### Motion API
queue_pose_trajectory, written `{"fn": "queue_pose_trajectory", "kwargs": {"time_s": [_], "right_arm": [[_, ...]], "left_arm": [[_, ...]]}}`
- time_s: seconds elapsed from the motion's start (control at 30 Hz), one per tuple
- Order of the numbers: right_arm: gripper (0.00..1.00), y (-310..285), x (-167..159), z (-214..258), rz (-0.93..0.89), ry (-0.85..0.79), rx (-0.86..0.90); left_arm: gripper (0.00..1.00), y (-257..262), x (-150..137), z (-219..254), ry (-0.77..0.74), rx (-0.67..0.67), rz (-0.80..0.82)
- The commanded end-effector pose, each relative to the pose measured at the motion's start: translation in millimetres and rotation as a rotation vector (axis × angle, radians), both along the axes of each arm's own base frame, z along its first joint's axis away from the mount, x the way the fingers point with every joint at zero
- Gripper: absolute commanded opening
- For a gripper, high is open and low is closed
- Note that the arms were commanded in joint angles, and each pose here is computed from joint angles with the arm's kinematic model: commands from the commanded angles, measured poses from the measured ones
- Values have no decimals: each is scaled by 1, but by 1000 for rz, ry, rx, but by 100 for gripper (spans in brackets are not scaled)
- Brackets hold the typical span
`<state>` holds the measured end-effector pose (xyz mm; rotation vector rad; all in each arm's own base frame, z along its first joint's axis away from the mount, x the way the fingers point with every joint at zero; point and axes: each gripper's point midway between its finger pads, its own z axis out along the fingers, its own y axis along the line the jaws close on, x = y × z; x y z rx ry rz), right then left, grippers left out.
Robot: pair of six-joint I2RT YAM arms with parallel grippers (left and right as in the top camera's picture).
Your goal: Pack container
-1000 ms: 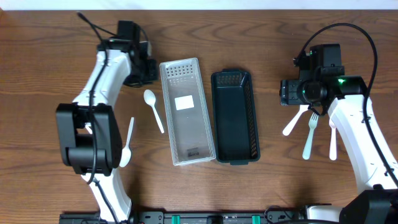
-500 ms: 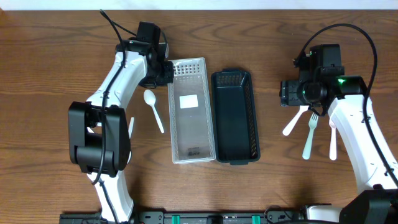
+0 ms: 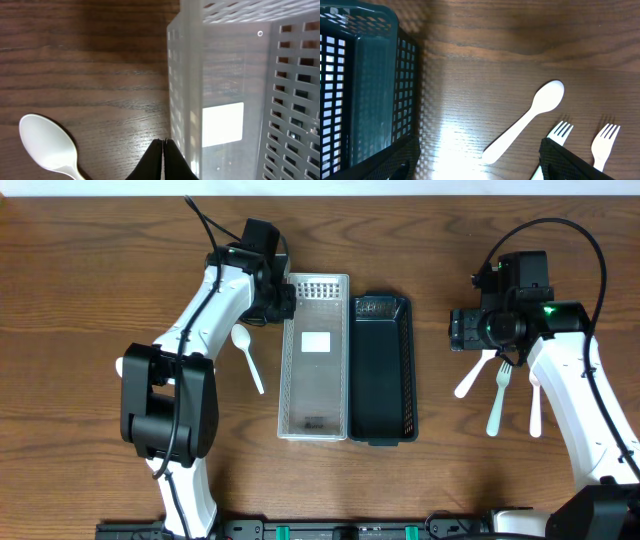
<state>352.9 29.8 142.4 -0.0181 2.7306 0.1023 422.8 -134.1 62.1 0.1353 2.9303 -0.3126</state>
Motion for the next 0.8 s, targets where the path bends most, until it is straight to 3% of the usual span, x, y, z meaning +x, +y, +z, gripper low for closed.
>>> {"fn": "queue_pose_trajectory", "kwargs": {"time_s": [0.0,0.1,0.23,0.47,0.77], "right_arm": [[81,-3,3,4,-13,-7,5],[83,-3,3,4,-13,-7,5],[83,-3,3,4,-13,-7,5],[84,-3,3,5,-13,-9,5],[84,-3,2,4,-13,-2,5]], "left_arm": [[32,18,7,6,-15,29,42],[53,32,8,24,-42,26,74],[66,59,1,60,-81,26,144],[73,90,-37,67,56,50,385],[78,90,-65,3,221,89,418]]}}
